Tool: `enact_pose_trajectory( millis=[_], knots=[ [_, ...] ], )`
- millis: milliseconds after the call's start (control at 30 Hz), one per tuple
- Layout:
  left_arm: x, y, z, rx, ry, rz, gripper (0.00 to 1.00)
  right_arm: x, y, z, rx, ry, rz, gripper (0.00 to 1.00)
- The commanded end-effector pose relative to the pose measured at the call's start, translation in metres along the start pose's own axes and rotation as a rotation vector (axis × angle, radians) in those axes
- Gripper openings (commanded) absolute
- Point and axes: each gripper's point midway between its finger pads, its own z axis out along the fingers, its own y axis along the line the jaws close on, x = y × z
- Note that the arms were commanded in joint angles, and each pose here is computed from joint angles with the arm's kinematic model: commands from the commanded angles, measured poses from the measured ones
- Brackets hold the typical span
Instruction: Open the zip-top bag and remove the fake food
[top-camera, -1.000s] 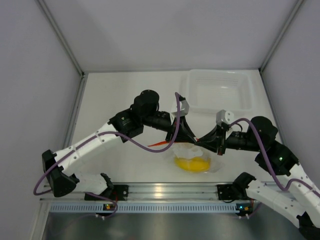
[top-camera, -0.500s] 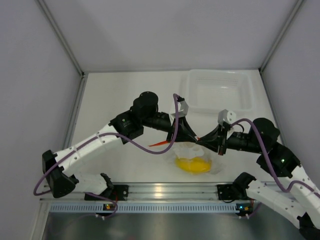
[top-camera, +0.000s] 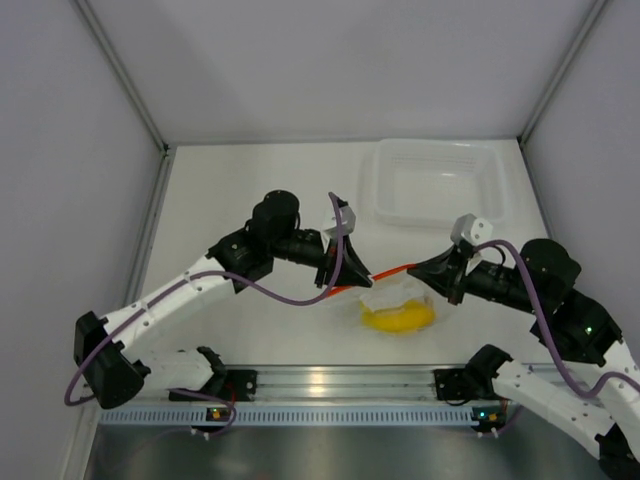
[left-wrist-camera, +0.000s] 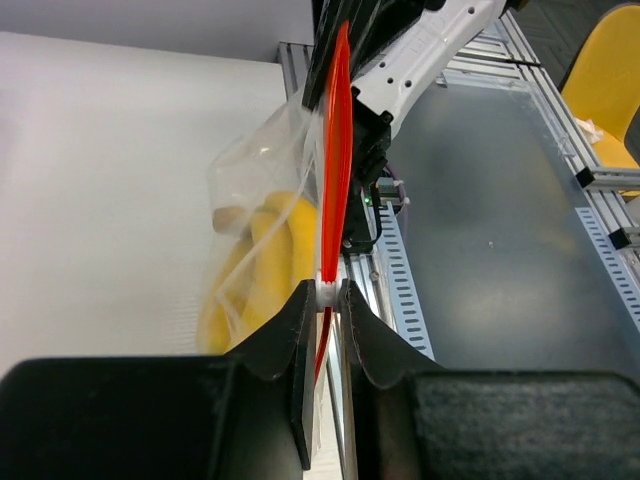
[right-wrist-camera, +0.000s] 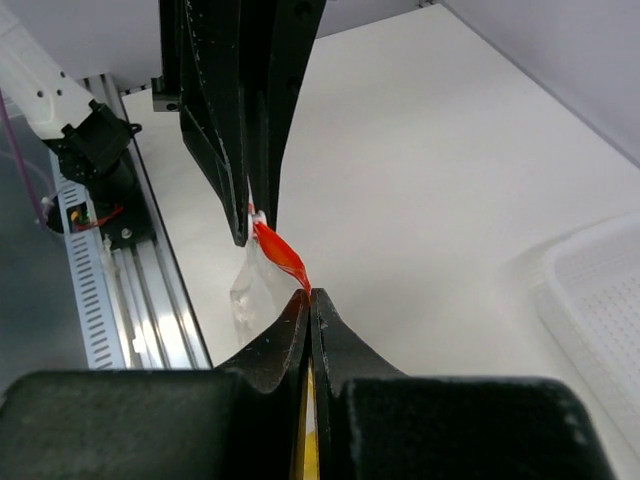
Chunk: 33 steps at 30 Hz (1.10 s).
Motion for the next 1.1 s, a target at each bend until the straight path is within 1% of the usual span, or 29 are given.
enact_pose_trajectory(
  millis=[0,67,133,300,467,600,700,900,1067],
  knots=[
    [0.006,-0.01,-0.018,0.005,-0.003,-0.035,0.0,-0.053,-0.017,-0.023,0.128,-0.136,-0.102,0.0],
    [0.014,-0.002,-0.021,-0.04,0.001,-0.055,0.0,-0.056,-0.021,-0.024,0.15,-0.131,-0.108,0.0],
    [0.014,-0.004,-0.025,-0.068,-0.008,-0.069,0.0,-0.055,-0.03,-0.023,0.193,-0.116,-0.103,0.0],
    [0.028,-0.001,-0.035,-0.155,-0.027,-0.109,0.0,-0.068,-0.047,-0.035,0.309,-0.148,-0.093,0.0],
    [0.035,-0.006,-0.037,-0.161,-0.069,-0.147,0.0,-0.089,-0.065,-0.054,0.452,-0.225,-0.042,0.0],
    [0.042,-0.011,-0.04,-0.171,-0.08,-0.176,0.0,-0.09,-0.078,-0.059,0.534,-0.224,-0.002,0.0],
    [0.044,-0.012,-0.044,-0.198,-0.102,-0.193,0.0,-0.09,-0.08,-0.062,0.554,-0.224,0.001,0.0],
    [0.051,-0.016,-0.047,-0.206,-0.108,-0.237,0.0,-0.09,-0.08,-0.065,0.56,-0.23,0.004,0.0],
    [0.053,-0.017,-0.049,-0.221,-0.118,-0.259,0.0,-0.086,-0.083,-0.067,0.581,-0.208,0.007,0.0]
  ],
)
